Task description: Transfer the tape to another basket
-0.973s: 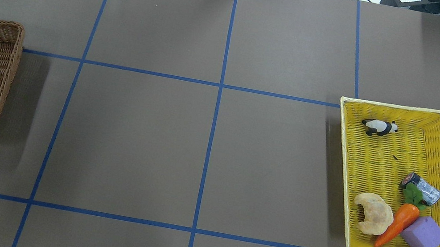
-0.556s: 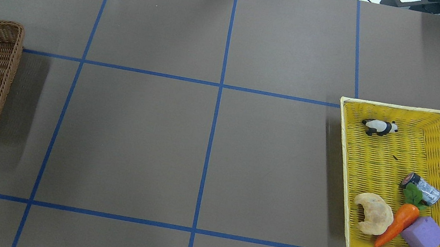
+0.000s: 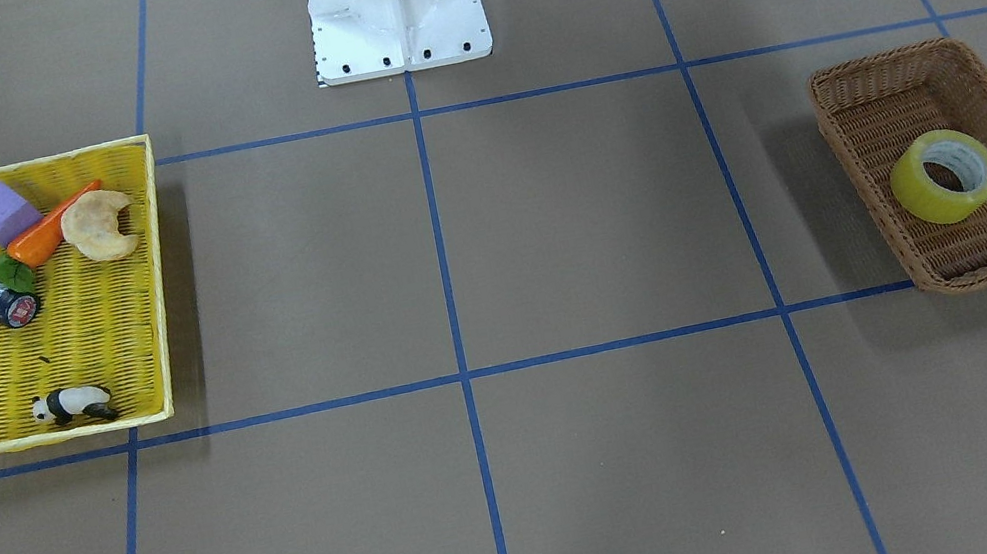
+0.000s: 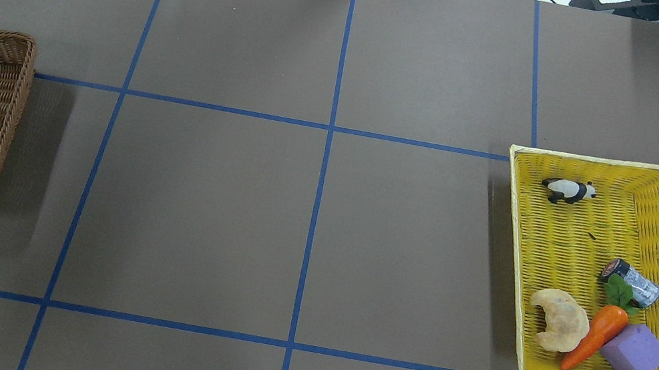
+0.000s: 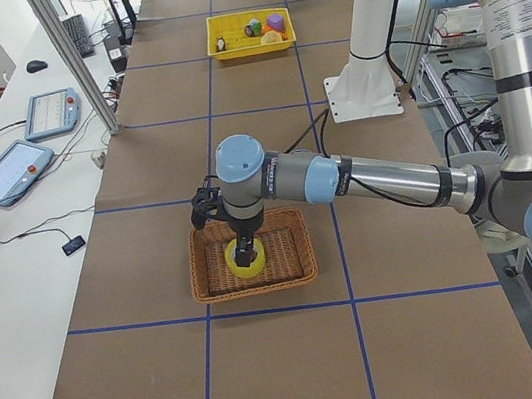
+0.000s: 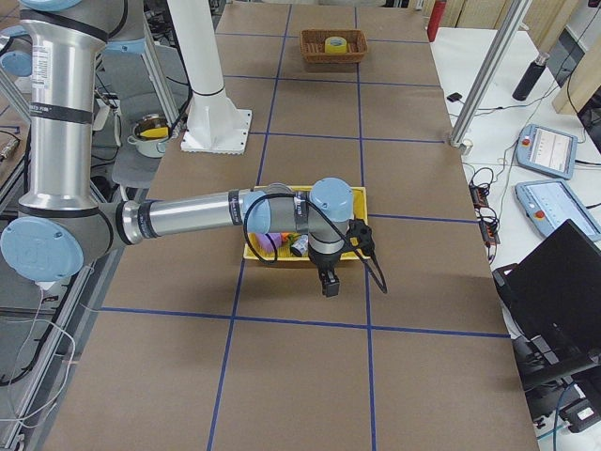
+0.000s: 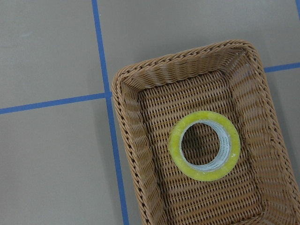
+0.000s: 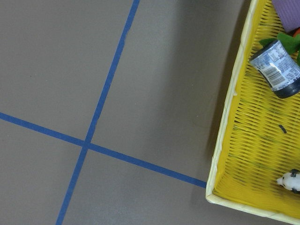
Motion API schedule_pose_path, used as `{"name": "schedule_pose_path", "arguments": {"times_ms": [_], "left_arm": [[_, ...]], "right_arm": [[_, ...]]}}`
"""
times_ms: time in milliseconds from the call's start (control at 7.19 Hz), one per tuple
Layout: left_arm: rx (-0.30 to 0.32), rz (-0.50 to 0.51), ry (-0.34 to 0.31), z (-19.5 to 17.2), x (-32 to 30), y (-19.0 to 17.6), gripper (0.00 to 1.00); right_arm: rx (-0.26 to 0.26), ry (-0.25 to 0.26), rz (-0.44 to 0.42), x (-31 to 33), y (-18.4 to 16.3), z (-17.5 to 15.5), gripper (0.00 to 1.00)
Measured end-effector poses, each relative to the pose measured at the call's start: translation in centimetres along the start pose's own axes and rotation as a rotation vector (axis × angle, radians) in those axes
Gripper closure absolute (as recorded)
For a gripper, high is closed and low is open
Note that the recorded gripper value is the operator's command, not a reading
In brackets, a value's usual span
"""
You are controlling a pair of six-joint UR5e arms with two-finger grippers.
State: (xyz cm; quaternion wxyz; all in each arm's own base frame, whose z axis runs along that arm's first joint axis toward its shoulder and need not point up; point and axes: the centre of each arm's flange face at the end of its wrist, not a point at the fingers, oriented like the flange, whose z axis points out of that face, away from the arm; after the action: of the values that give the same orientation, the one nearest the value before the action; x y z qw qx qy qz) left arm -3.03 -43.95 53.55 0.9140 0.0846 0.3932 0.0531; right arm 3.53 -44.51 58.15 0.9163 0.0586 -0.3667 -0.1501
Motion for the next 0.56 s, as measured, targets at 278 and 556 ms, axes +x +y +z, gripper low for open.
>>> {"name": "schedule_pose_path", "arguments": {"times_ms": [278,556], "left_arm": [[0.002,0.001,0.001,-0.08,0.09,-0.02,0.02],[0.002,0.001,0.001,-0.08,0.09,-0.01,0.02]], "right_arm": [[0.0,0.001,-0.002,0.01,0.0,0.0,0.0],[-0.002,0.004,-0.002,0.11,-0.05,0.05,0.0]]}}
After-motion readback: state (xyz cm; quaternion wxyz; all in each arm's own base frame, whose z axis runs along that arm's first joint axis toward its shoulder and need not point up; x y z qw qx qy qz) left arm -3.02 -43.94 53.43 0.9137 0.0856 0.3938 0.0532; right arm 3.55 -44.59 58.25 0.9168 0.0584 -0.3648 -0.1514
